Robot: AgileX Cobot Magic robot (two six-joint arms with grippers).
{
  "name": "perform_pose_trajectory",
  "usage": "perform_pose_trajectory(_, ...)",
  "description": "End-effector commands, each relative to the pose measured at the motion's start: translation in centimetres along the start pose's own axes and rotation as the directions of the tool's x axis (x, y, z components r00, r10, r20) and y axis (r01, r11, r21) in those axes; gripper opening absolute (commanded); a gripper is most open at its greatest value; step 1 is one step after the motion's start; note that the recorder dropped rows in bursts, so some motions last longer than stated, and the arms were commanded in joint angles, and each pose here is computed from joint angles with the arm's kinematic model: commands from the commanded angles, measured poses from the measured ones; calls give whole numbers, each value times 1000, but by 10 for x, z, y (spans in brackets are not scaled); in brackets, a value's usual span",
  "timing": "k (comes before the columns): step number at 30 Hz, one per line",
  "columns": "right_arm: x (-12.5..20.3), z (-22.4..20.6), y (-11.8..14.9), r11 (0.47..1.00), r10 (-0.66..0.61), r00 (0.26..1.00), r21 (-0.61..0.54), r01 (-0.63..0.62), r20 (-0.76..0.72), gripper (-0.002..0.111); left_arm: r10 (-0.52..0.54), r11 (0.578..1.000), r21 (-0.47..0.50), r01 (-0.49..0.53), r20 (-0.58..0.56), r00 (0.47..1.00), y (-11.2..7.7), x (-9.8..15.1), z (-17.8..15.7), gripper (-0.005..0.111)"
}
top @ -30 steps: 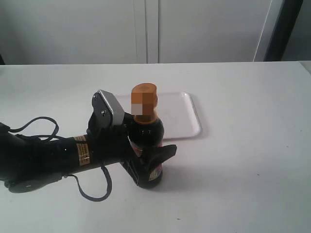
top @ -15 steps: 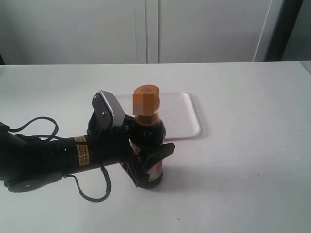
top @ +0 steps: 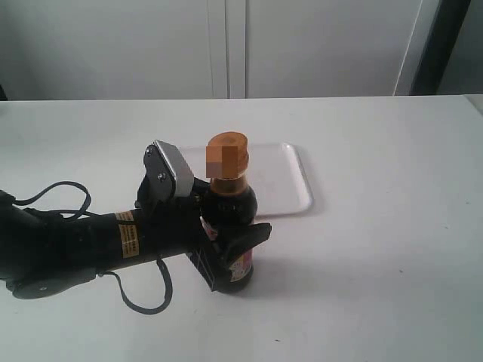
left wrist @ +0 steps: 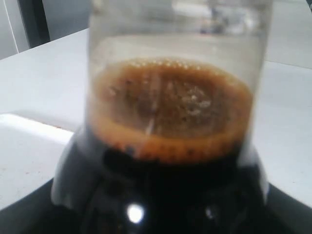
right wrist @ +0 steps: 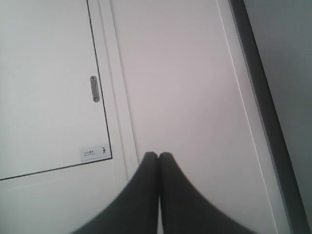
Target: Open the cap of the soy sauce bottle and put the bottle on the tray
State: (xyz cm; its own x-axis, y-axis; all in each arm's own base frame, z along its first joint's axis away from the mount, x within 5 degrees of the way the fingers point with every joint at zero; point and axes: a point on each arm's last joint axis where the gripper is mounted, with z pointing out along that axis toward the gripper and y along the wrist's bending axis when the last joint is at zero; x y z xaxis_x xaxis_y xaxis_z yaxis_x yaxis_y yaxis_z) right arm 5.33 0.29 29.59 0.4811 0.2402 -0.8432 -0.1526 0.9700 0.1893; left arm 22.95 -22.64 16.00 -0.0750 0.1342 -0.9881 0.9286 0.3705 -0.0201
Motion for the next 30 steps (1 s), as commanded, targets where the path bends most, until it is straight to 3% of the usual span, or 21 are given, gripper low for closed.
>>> perform_pose_trajectory(1,-6,19,2,999,-32,999,1,32,-41,0,17,999,33,-17,-1,1000,-4,-1,1,0)
perform_pose_trajectory(7,-17,52,4,994,-104,968,18,111,-228,0,18,999,35,-18,-1,1000,-4,-1,1,0)
perform_pose_trajectory(18,-23,95,-2,962,-206,813,40,271,-545,0,18,999,37,-18,-1,1000,-5,-1,1,0)
perform_pose_trajectory(24,-9,112,0,955,-240,669,-46,293,-703,0,18,999,37,-18,-1,1000,-5,-1,1,0)
perform_pose_trajectory(30,15,135,17,957,-284,478,-218,190,-831,0,18,999,37,-18,-1,1000,-5,-1,1,0)
